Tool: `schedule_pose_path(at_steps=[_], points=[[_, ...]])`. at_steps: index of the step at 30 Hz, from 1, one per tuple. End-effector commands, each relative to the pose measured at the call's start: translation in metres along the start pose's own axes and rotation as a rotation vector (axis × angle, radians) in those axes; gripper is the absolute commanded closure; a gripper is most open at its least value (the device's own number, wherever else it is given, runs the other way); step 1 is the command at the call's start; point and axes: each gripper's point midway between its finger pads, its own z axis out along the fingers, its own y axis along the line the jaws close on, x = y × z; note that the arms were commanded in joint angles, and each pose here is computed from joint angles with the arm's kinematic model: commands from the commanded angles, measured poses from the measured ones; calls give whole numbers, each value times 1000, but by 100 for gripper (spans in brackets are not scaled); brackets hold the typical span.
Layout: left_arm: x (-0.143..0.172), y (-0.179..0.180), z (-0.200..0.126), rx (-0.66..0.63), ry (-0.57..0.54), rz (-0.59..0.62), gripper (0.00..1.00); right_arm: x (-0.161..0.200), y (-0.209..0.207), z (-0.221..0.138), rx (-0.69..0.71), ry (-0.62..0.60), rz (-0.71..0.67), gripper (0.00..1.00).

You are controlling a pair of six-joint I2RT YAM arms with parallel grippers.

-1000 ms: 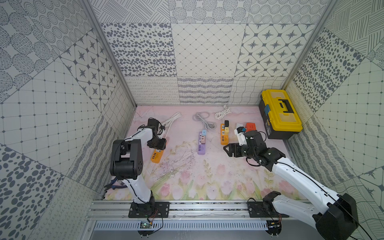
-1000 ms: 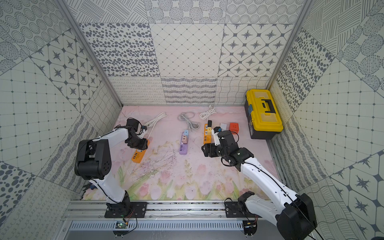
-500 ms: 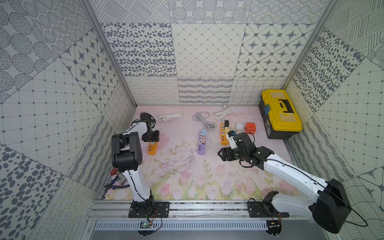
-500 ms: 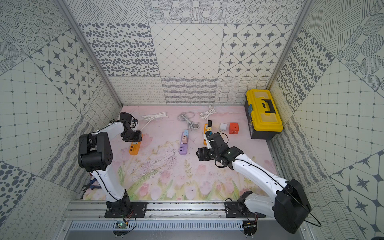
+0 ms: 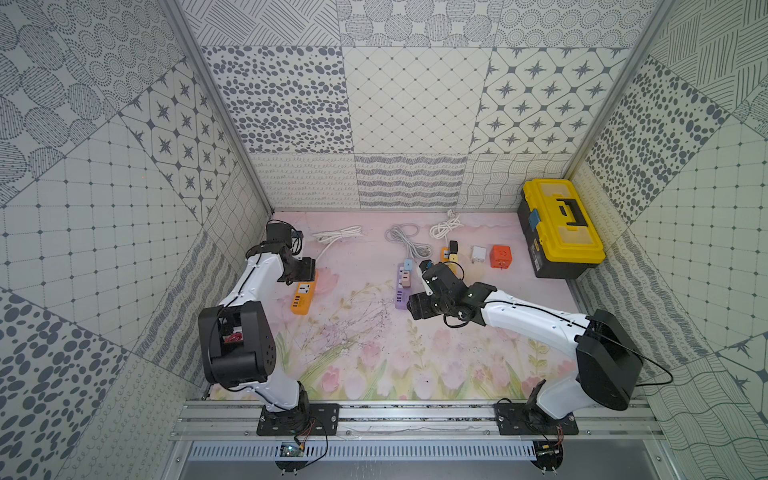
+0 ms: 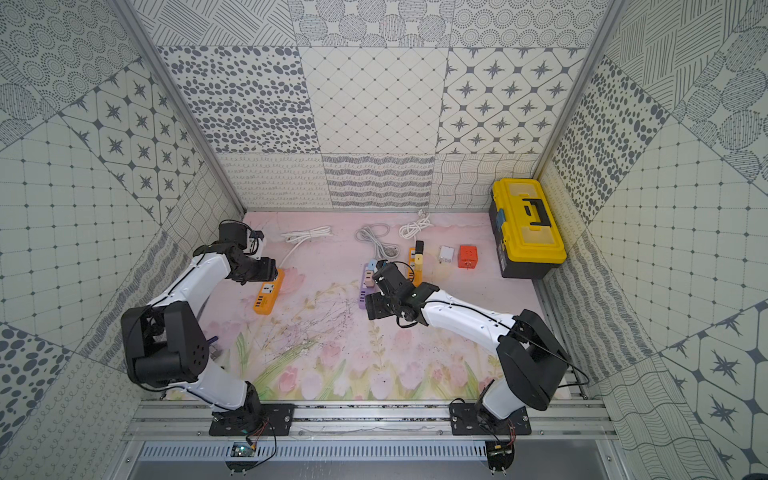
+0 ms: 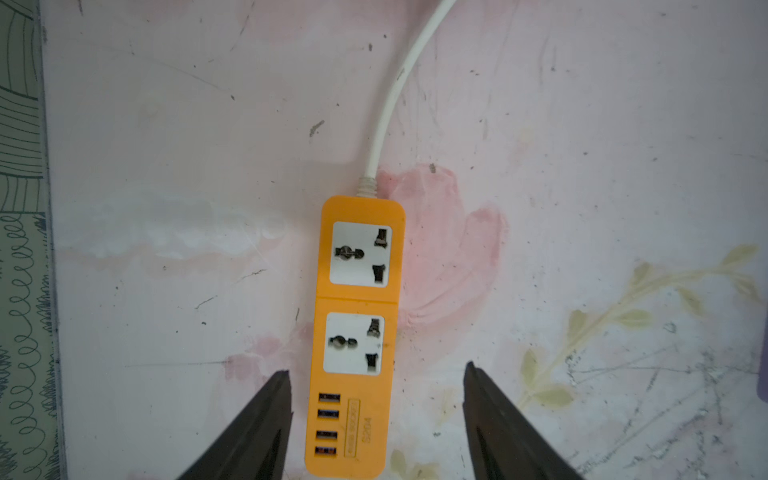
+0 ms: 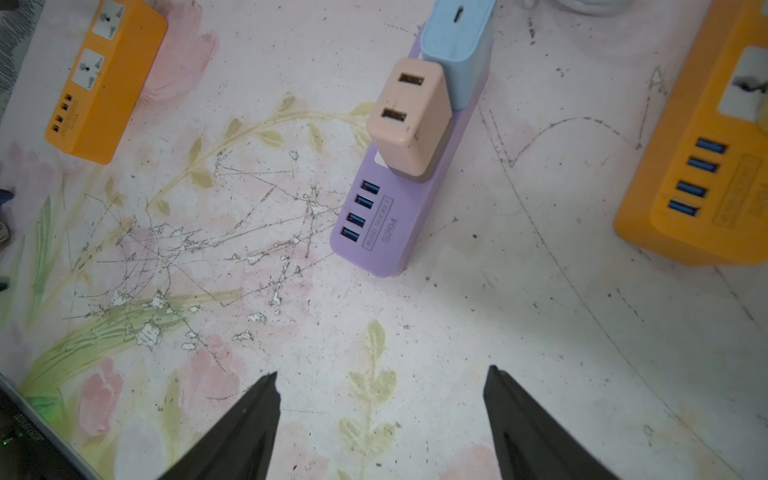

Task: Pull the plug off the socket
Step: Move the socket to the center of the board.

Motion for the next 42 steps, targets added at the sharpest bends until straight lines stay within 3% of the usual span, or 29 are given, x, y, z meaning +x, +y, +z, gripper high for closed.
schedule_pose_path(at_steps=[1, 6, 11, 20, 26, 36, 42], points=[[32, -28, -41, 135, 25, 27, 29, -23, 13, 14, -9, -62, 25, 18], [74, -51, -65, 238, 68, 64, 29, -30, 17, 46, 37, -55, 20, 15], [107, -60, -67, 270, 102, 77, 29, -31, 12, 70, 81, -64, 30, 15], [104, -59, -63, 231, 71, 78, 32, -14, -5, 96, 159, -40, 23, 21], [105, -59, -69, 222, 16, 92, 32, -8, -5, 104, 167, -25, 7, 32], [105, -59, -68, 219, 18, 90, 32, 7, 9, 102, 151, 3, -54, 65], [106, -59, -64, 219, 35, 91, 32, 14, 20, 88, 121, 5, -101, 71]])
